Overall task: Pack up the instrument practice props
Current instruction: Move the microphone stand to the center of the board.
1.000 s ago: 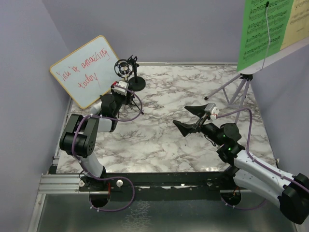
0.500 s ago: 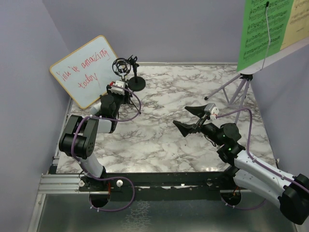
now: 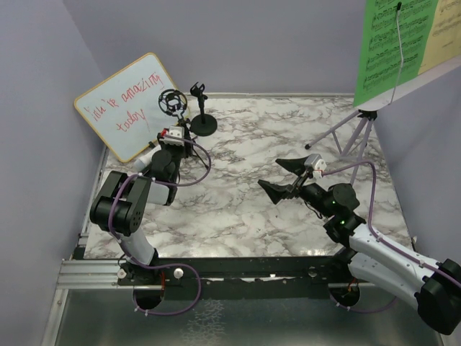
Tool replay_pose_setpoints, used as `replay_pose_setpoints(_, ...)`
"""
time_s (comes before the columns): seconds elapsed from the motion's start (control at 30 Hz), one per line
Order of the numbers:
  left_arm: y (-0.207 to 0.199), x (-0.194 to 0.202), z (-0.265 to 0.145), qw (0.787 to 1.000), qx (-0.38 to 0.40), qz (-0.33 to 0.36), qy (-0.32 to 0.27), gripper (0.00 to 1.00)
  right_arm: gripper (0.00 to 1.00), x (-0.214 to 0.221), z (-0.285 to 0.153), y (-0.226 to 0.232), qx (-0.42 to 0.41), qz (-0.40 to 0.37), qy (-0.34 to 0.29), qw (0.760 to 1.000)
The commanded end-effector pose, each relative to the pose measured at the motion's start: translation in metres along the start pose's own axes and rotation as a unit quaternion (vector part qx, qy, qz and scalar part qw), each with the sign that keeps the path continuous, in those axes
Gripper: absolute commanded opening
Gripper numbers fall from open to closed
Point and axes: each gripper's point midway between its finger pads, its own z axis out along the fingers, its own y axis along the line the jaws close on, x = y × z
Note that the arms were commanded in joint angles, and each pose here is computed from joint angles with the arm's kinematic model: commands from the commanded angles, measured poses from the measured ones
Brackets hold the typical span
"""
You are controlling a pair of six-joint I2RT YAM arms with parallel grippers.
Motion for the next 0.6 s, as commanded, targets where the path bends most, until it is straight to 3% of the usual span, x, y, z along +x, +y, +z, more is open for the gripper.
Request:
replay_pose_setpoints(0.0, -0.003, -0.008, -0.007, 1.0, 0.002, -0.007, -0.026, 0.64, 0.96, -0.002, 0.002, -0.005, 0.012, -0.006, -0.001, 1.0)
replay_pose_setpoints(0.23, -0.011, -0.016, -0.018, 0.998, 0.02, -0.039, -0.034, 0.74, 0.96, -0.002, 0.002, -0.007, 0.018, -0.003, 0.001, 1.0)
replay_pose_setpoints(0.57, 0.004, -0.051, -0.058, 0.972, -0.044, -0.228, -0.021, 0.82, 1.0, 0.001, 0.005, -0.026, 0.079, 0.041, 0.036, 0.995)
